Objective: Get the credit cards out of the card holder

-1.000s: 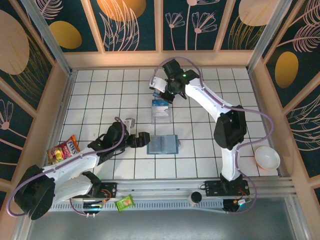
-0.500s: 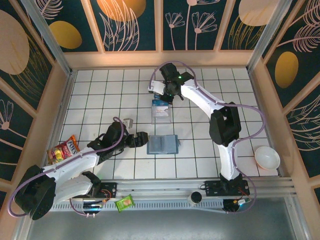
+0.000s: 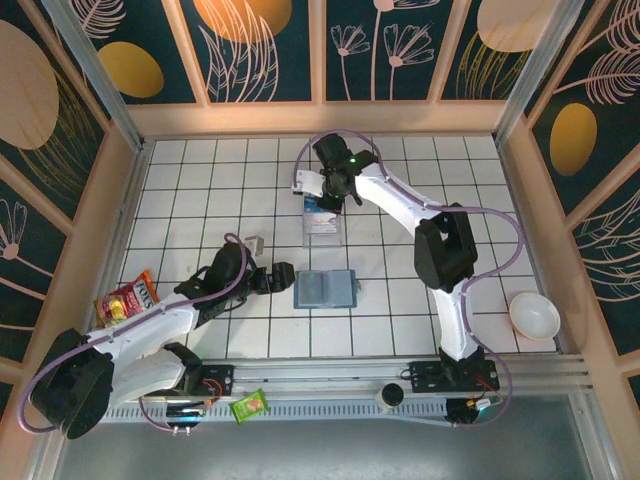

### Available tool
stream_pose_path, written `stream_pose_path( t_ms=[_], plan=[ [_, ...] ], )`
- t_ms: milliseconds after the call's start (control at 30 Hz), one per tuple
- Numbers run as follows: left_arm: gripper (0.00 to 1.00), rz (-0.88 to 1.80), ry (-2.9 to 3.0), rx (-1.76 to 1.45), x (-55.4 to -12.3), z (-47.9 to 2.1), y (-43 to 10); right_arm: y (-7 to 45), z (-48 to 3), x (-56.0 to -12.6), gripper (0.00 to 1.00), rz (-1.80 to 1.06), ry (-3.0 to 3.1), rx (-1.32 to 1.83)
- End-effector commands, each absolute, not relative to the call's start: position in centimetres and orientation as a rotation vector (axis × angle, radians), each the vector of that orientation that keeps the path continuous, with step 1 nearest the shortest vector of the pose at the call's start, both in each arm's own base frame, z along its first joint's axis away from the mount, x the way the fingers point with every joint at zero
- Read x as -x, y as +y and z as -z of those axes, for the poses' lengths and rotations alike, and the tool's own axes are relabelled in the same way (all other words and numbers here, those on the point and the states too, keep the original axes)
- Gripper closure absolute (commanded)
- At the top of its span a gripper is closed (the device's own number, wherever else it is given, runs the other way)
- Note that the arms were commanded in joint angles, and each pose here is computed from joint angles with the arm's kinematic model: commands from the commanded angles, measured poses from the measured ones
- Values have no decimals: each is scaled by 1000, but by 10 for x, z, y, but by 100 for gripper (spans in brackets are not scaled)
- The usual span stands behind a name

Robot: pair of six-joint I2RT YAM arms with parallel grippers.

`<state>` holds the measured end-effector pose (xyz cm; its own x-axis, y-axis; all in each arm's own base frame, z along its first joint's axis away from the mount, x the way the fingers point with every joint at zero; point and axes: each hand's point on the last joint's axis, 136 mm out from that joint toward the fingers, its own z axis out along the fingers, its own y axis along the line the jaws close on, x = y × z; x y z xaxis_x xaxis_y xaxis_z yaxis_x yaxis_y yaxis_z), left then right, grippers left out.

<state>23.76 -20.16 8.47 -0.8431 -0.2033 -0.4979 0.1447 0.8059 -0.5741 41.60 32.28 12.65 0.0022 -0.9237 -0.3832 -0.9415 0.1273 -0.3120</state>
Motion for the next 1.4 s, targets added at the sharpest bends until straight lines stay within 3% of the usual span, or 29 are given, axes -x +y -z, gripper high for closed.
stream_pose_path(
  t_ms=[0,433,633,733,1033,1233,1367],
  plan=[
    [4,816,2483,76,-233,-73,-196,323,-115,-413,100,-33,1907,1834],
    [4,821,2505,82,-235,-67,-199,313,-99,-414,100,21,1920,1842],
    [4,838,2510,77,-234,-66,-201,314,-104,-423,78,43,1920,1771],
    [4,848,2510,79,-234,-66,-202,319,-121,-432,72,33,1899,1693],
    [3,870,2461,103,-235,-73,-200,331,-203,-464,68,-33,1818,1318],
    [1,897,2360,156,-238,-86,-194,338,-277,-462,67,-307,1792,907],
    [1,911,2297,170,-240,-95,-190,336,-300,-432,59,-606,1809,675]
  ],
)
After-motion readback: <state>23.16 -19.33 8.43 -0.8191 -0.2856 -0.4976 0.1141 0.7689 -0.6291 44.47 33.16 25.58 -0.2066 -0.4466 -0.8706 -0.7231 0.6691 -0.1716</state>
